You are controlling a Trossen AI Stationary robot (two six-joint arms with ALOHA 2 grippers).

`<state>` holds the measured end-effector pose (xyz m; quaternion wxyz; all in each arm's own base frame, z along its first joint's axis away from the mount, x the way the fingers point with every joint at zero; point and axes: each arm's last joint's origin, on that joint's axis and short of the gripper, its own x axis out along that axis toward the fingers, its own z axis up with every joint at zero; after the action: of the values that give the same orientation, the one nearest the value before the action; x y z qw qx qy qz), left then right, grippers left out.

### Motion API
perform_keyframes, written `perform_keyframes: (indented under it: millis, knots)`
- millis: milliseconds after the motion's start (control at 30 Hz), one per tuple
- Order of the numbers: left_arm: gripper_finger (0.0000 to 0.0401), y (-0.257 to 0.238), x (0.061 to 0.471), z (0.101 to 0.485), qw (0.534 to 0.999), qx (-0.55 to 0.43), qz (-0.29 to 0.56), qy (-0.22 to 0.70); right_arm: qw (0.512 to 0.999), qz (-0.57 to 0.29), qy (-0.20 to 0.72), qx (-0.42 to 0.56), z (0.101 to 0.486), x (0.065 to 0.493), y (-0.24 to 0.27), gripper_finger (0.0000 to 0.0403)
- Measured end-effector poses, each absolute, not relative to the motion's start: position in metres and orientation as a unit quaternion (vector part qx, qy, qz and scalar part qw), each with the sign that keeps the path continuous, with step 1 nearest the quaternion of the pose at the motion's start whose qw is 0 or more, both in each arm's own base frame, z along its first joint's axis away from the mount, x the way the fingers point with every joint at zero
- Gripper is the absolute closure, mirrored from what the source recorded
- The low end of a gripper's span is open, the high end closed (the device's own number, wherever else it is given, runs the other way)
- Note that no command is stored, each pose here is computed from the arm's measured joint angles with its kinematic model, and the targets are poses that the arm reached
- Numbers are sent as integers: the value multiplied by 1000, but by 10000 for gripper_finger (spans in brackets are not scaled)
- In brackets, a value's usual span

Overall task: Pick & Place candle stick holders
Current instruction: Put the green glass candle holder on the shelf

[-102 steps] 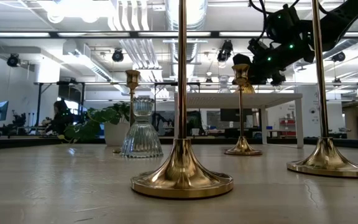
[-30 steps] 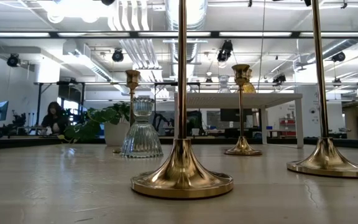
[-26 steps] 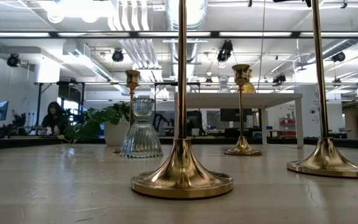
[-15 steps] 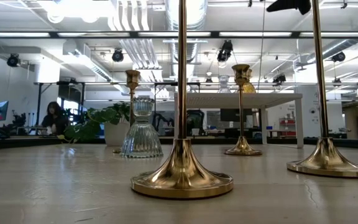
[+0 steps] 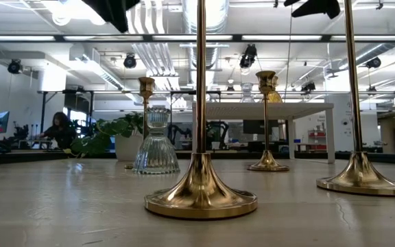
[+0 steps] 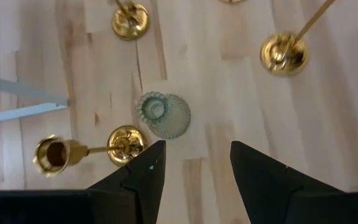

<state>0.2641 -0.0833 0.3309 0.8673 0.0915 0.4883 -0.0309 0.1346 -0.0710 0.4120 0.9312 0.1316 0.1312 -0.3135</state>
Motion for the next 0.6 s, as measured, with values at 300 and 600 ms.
perform_keyframes:
  millis: [300, 600]
  knots:
    - [215, -77, 298, 297, 836, 133, -54, 529, 931, -313, 131, 131, 412, 134, -71, 179]
    - [215, -64, 315, 284, 832, 138, -72, 533, 933, -313, 118, 132, 415, 127, -67, 179]
